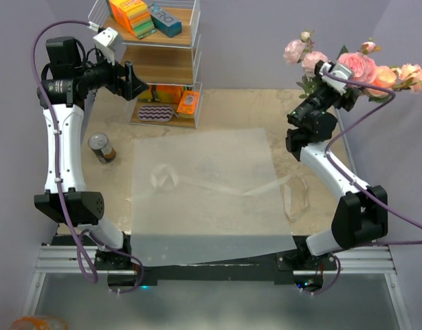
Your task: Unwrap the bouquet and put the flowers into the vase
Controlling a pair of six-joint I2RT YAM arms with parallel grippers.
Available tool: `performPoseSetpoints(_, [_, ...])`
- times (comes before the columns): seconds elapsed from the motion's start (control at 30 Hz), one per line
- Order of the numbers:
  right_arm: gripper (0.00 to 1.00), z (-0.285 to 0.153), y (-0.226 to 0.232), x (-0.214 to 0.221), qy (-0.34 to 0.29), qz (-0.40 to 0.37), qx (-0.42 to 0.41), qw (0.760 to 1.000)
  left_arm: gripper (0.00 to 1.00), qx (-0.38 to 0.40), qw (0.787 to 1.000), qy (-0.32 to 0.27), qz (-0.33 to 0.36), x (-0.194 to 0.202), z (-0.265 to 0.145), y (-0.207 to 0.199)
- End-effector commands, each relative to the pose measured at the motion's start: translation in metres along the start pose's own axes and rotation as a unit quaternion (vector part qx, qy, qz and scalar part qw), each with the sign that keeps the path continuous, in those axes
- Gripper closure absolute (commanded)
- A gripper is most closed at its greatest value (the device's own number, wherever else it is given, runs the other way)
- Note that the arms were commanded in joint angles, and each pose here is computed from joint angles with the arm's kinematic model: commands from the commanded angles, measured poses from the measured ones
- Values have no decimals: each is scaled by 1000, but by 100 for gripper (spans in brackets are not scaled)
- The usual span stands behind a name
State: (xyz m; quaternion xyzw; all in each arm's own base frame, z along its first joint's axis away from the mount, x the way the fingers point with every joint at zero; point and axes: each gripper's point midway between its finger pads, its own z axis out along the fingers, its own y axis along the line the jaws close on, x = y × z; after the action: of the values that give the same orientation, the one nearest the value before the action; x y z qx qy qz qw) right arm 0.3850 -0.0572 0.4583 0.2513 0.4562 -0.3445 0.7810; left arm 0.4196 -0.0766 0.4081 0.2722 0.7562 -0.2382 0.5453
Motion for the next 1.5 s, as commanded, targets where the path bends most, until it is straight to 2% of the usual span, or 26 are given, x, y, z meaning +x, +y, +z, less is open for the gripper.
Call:
performPoseSetpoints(0.0, [16,9,-4,-5,67,57,40,995,1,1,999,-40,30,-37,-29,-23])
performPoseSetpoints(0.07, [14,17,10,-8,93,66,20,993,1,-1,998,-44,36,-41,-34,-27])
performPoseSetpoints(0.1, [14,12,26,13,133,52,-10,990,1,-2,998,-48,42,-43,-37,-30])
performPoseSetpoints(0.2, [14,6,39,16,163,57,-36,984,1,-2,997,-55,50,-49,-45,-38])
performPoseSetpoints(0.5, [6,-13,32,-7,177,64,-85,978,1,-1,996,-71,58,-62,-59,-52])
performPoseSetpoints(0.57, [1,-12,29,-19,178,73,-93,977,1,0,995,-76,61,-67,-62,-56])
performPoseSetpoints(0.73, [1,-18,14,-33,186,82,-113,973,1,-2,995,-81,53,-72,-66,-59])
performPoseSetpoints(0.83, [1,-22,9,-53,176,99,-143,969,1,-10,995,-83,50,-73,-68,-58])
performPoseSetpoints(0.93, [1,-18,14,-94,151,133,-192,961,1,-17,995,-87,43,-77,-70,-58])
performPoseSetpoints(0.97, [1,-9,10,-126,130,163,-201,957,1,-16,995,-89,38,-78,-71,-60])
performPoseSetpoints(1.03, [1,-12,24,-155,115,184,-263,940,1,-16,996,-87,29,-78,-70,-58])
performPoseSetpoints(1.07, [1,-10,19,-183,91,208,-281,932,1,-16,996,-87,27,-78,-71,-59])
performPoseSetpoints(1.1, [1,-17,25,-201,79,235,-319,915,1,-18,996,-88,27,-78,-71,-59])
performPoseSetpoints(1.23, [1,-28,12,-245,53,268,-374,886,1,-36,996,-76,16,-70,-69,-52])
performPoseSetpoints(1.3, [1,-42,15,-245,63,266,-409,871,1,-53,996,-71,15,-66,-69,-45])
performPoseSetpoints(1.4, [1,-76,22,-234,93,278,-473,831,1,-68,995,-65,14,-56,-68,-40])
performPoseSetpoints(1.43, [1,-98,37,-209,125,271,-507,808,1,-69,996,-54,3,-44,-64,-36])
performPoseSetpoints(1.47, [1,-110,33,-206,142,290,-516,793,1,-73,996,-56,6,-43,-67,-40])
